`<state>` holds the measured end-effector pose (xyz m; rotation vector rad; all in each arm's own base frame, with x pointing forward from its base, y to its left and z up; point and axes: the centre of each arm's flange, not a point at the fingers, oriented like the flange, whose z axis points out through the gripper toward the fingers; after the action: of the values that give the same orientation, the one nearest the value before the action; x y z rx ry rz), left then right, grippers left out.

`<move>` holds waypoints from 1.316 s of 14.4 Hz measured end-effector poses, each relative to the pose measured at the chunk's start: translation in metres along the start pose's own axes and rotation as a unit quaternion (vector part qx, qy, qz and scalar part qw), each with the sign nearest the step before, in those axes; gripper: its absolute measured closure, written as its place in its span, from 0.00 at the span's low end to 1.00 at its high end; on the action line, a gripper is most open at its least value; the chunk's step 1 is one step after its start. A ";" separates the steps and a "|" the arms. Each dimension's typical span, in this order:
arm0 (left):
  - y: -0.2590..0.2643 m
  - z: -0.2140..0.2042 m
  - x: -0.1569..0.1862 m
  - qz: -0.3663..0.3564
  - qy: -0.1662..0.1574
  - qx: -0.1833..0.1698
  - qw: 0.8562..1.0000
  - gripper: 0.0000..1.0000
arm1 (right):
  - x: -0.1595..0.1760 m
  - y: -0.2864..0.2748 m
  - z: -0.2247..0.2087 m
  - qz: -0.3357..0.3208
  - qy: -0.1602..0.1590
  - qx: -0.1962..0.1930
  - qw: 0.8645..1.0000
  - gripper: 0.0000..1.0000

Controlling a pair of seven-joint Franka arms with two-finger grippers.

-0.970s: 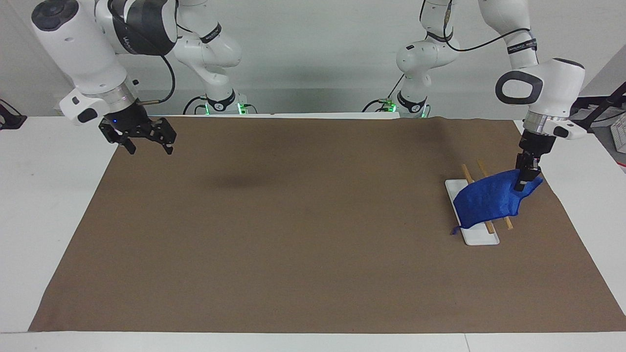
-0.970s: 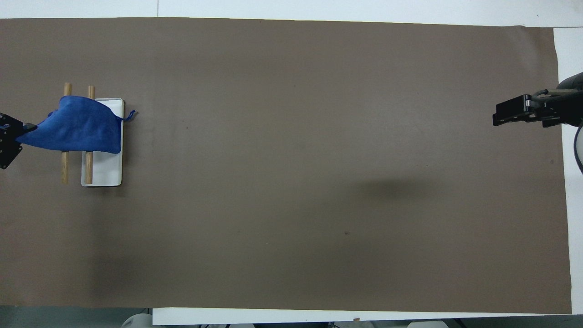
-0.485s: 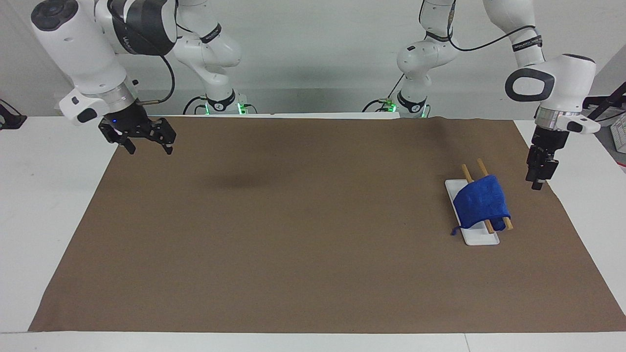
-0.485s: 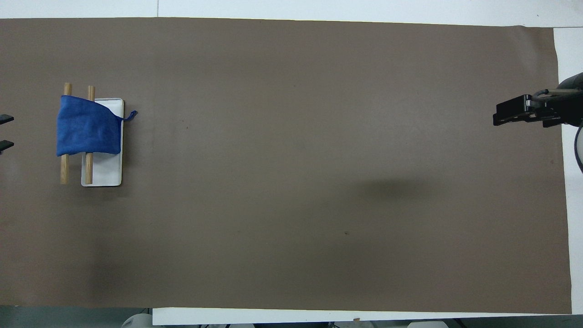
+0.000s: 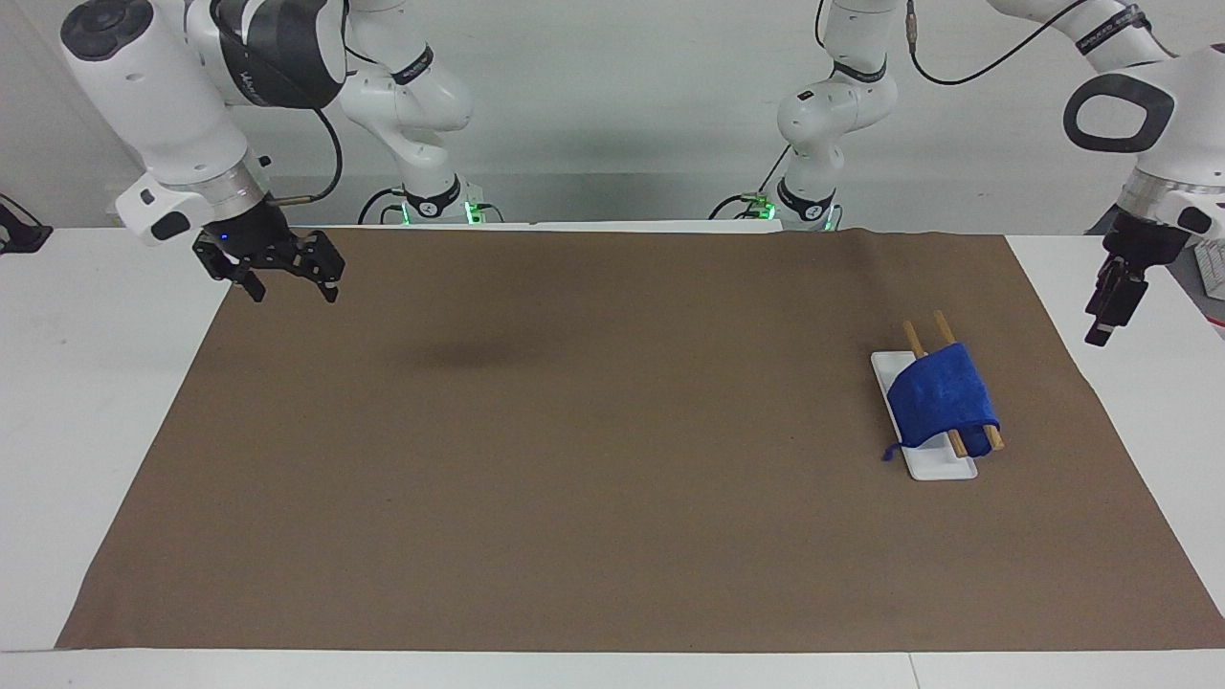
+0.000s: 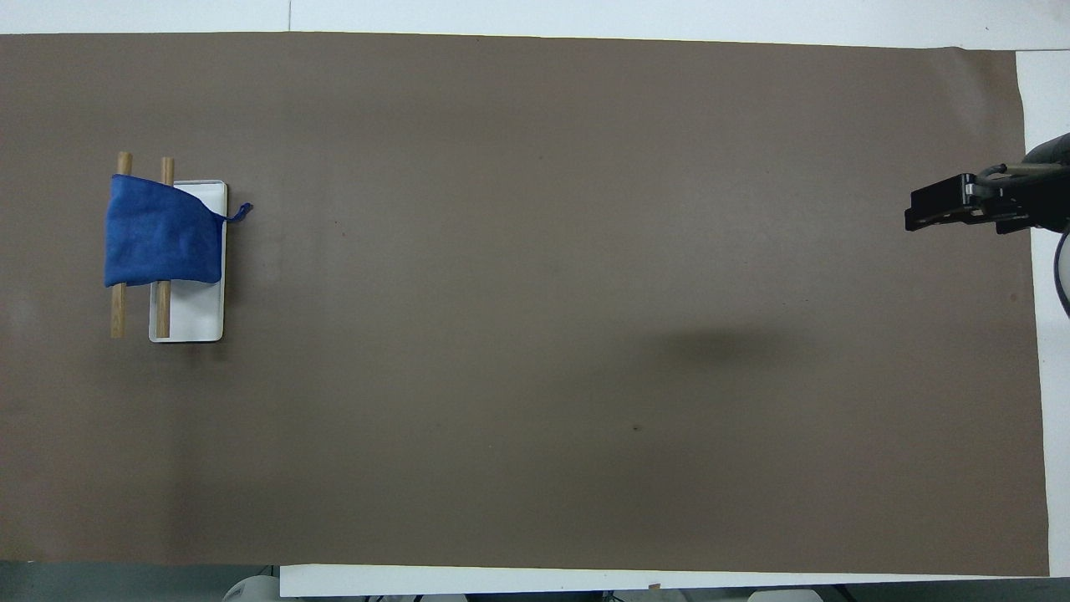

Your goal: Right arm passes towel to left arm to hang

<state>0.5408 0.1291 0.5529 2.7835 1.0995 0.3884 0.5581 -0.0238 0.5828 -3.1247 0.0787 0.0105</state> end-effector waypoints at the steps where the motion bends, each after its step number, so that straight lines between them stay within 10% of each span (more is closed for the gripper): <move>1: 0.012 -0.006 -0.006 0.018 -0.013 0.014 1.000 0.00 | 0.000 0.000 0.000 0.000 0.000 0.000 1.000 0.00; 6: 0.073 -0.049 -0.053 0.136 -0.083 0.072 0.985 0.00 | 0.000 0.010 0.000 0.009 0.000 0.000 1.000 0.00; 11: 0.120 -0.064 -0.104 0.285 -0.166 0.102 0.939 0.00 | 0.000 0.012 0.000 0.011 0.000 0.000 1.000 0.00; 19: 0.118 -0.061 -0.119 0.376 -0.199 0.094 0.900 0.00 | -0.003 0.016 0.002 0.014 -0.013 0.000 1.000 0.00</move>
<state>0.5178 -0.0372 0.6130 3.1444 -0.0613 -0.2478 0.5542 -0.0392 0.5802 -3.1215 0.1220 0.0508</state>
